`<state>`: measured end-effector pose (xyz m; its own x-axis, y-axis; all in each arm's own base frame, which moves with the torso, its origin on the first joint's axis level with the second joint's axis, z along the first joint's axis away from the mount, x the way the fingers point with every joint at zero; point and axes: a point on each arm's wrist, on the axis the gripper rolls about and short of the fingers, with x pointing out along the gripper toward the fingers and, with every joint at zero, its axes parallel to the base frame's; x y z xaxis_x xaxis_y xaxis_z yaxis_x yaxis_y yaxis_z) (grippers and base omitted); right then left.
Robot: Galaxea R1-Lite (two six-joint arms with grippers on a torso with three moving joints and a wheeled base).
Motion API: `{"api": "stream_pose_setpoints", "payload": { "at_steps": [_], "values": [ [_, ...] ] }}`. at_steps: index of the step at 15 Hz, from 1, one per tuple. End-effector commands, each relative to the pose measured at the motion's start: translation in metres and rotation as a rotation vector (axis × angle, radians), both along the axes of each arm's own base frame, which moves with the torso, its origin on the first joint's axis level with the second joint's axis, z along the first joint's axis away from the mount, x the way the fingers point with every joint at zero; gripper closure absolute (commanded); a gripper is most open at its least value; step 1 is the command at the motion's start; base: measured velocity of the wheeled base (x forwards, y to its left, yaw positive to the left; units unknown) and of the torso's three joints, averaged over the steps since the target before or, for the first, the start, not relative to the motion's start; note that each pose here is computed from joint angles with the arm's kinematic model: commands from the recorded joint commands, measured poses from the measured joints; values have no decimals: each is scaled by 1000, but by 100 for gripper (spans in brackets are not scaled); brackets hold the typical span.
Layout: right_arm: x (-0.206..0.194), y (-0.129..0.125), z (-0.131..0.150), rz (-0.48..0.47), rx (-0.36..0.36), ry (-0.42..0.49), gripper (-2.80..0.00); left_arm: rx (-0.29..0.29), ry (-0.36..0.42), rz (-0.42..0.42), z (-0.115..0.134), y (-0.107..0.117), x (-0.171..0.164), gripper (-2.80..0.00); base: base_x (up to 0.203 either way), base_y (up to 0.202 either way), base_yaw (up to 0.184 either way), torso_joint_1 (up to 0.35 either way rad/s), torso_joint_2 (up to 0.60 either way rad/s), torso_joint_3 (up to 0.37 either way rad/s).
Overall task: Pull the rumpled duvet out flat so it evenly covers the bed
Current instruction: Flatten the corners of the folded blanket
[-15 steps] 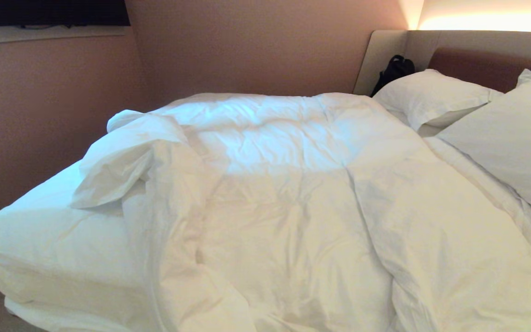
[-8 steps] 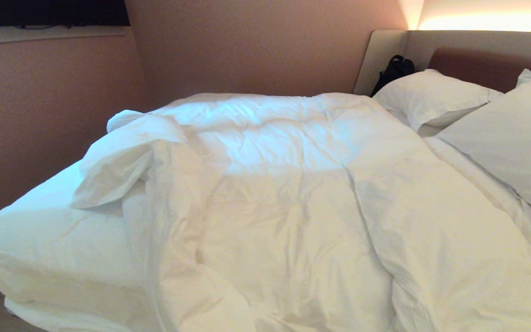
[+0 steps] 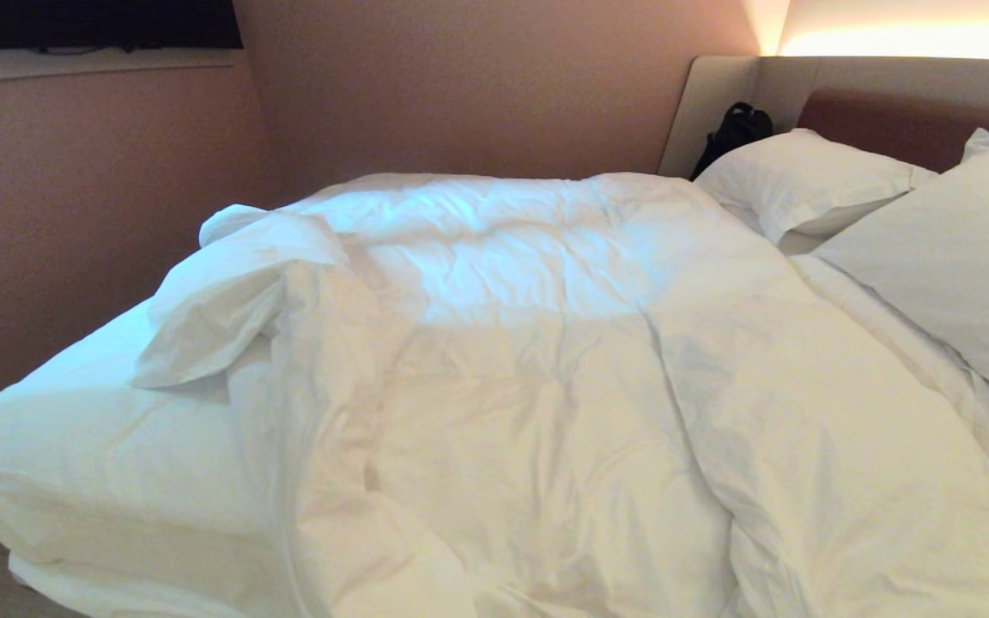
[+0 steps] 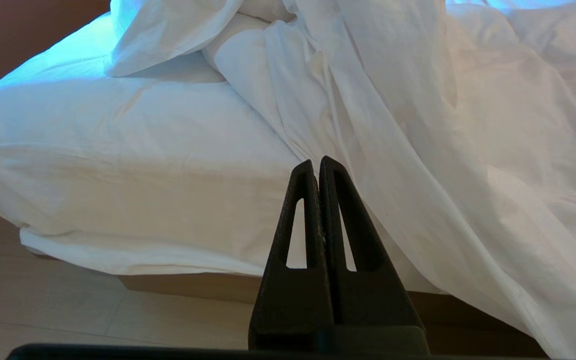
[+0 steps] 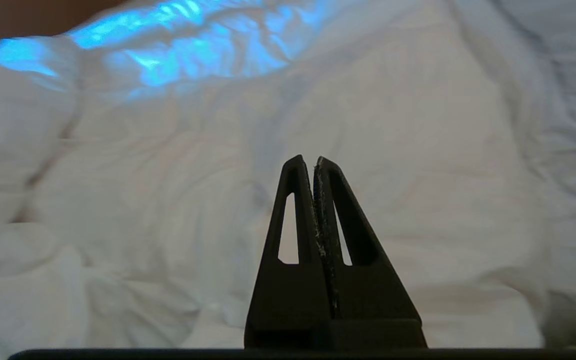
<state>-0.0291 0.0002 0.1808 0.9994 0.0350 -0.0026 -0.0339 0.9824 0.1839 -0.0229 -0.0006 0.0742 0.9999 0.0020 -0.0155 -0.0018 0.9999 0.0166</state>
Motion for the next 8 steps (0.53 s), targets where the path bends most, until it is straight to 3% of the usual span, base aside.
{"api": "stream_pose_setpoints", "payload": {
  "at_steps": [1, 5, 6, 8],
  "values": [
    [-2, 0, 0, 32, 27, -10, 0, 0, 0, 1, 0, 0, 0, 0, 0, 0, 0, 0, 0, 0],
    [-3, 0, -6, 27, 0, 30, 0, 0, 0, 1, 0, 0, 0, 0, 0, 0, 0, 0, 0, 0],
    [-5, -1, -10, 10, -43, 49, 0, 0, 0, 0, 0, 0, 0, 0, 0, 0, 0, 0, 0, 0],
    [-5, -3, -12, -115, -107, 73, 0, 0, 0, 1, 0, 0, 0, 0, 0, 0, 0, 0, 0, 0]
  ]
}}
